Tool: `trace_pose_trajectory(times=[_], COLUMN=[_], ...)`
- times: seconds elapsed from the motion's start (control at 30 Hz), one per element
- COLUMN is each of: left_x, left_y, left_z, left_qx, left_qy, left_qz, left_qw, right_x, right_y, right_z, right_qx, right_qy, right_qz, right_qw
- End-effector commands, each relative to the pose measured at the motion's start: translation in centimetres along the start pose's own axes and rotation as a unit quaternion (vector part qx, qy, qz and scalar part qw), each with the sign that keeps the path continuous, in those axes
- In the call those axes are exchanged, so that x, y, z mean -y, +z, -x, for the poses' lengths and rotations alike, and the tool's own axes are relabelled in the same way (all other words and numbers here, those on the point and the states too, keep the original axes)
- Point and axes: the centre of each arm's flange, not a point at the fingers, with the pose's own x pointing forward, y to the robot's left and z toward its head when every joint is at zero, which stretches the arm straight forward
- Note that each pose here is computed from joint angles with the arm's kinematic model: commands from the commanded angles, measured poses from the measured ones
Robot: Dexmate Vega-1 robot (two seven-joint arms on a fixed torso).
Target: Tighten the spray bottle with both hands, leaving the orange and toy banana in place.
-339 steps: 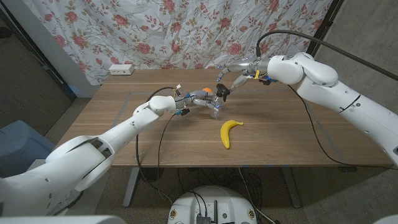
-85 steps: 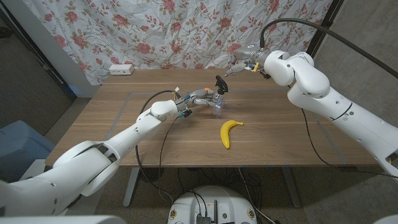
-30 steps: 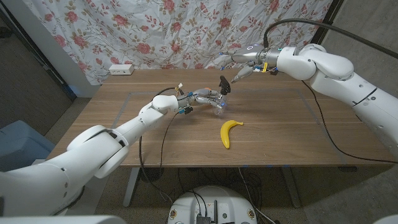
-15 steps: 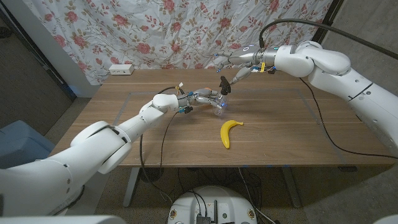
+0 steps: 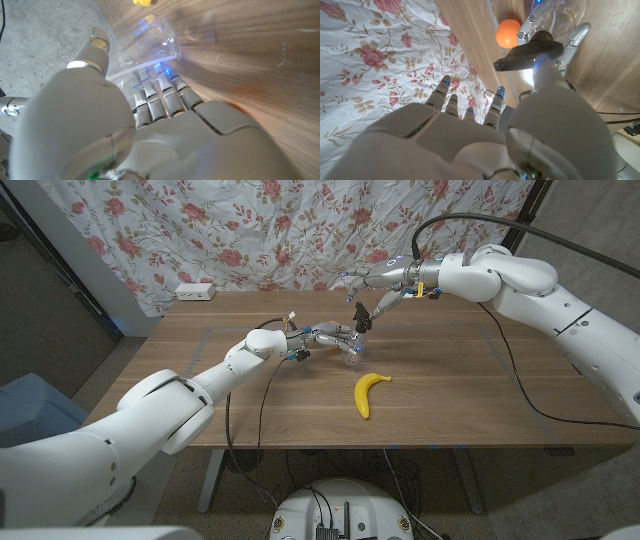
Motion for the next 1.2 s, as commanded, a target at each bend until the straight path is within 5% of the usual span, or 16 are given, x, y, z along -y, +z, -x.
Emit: trace_pose_trajectory(times=[0.03, 1.2], left_x=[0.2, 0.7], left_y=[0.1, 0.2], left_z=[0.0, 0.1], left_qx=[-0.001, -0.001], left_qy=[-0.006, -0.008], left_qz=[-0.001, -0.001], left_qw=[1.000, 1.000], right_x=[-0.5, 0.6], right_y=[-0.2, -1.0], right_z=[-0.3, -0.3], right_qx=[0.010, 0.037], right_qy=[0.004, 0.030], right_qz=[0.019, 0.050], right_qw=[0.9998, 0.9976])
